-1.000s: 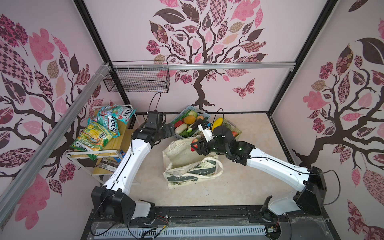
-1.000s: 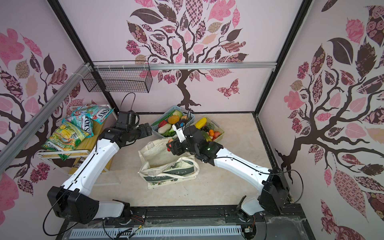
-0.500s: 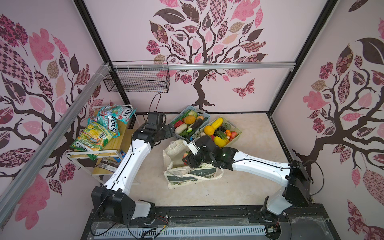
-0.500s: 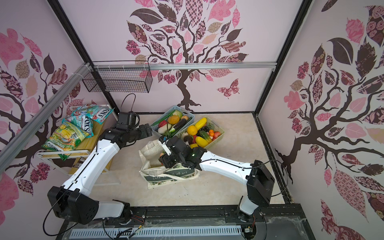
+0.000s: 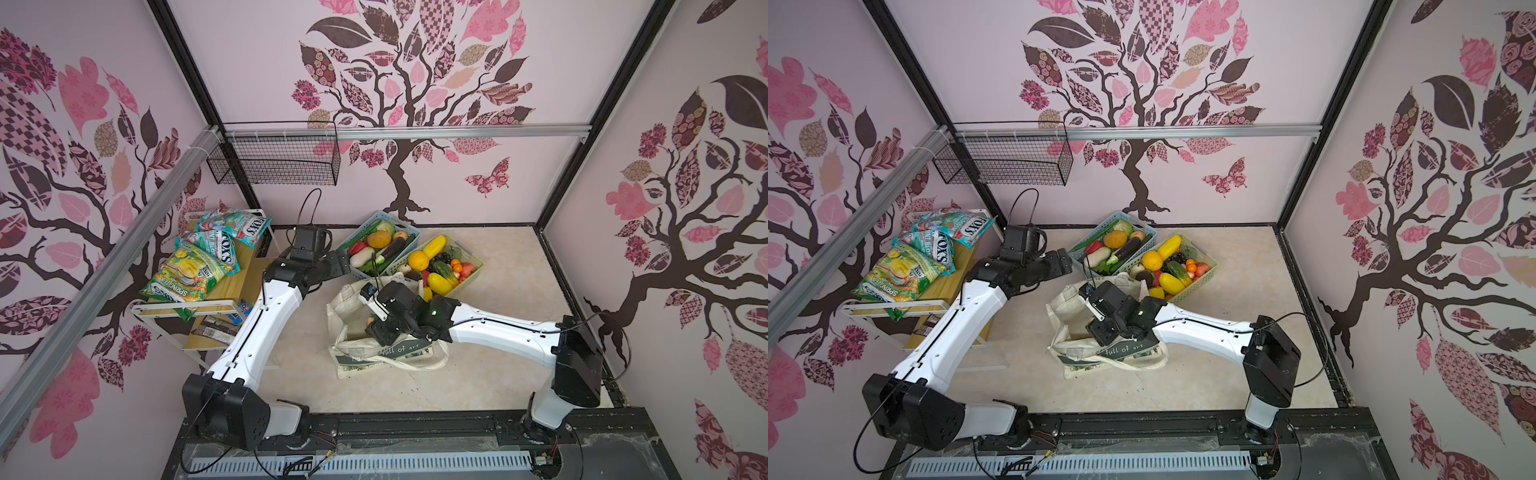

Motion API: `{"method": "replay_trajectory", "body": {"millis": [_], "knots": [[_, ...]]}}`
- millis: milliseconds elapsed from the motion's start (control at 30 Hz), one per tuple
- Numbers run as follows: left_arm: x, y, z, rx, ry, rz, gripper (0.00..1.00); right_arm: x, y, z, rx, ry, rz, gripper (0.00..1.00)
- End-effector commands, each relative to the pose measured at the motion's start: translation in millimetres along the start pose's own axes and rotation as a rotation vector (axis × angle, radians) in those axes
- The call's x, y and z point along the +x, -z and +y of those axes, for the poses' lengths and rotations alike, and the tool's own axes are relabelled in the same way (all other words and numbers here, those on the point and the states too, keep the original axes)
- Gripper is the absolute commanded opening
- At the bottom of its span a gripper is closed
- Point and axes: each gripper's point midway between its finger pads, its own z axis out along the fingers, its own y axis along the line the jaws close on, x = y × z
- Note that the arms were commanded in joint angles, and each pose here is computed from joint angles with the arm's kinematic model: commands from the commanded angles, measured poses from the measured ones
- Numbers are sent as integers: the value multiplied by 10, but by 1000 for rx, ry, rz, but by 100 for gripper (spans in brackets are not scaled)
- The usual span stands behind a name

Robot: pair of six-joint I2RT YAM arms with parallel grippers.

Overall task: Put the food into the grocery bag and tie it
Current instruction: 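Carry the apple with the right gripper into the tote bag and release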

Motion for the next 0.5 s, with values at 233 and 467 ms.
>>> {"method": "replay_trajectory", "body": {"millis": [233,467], "knots": [[17,11,58,14,29,-8,89,633,-492,-26,4,9,207,64],[-11,22,53,16,29,-16,89,949,-797,-49,16,-16,328,67]]}}
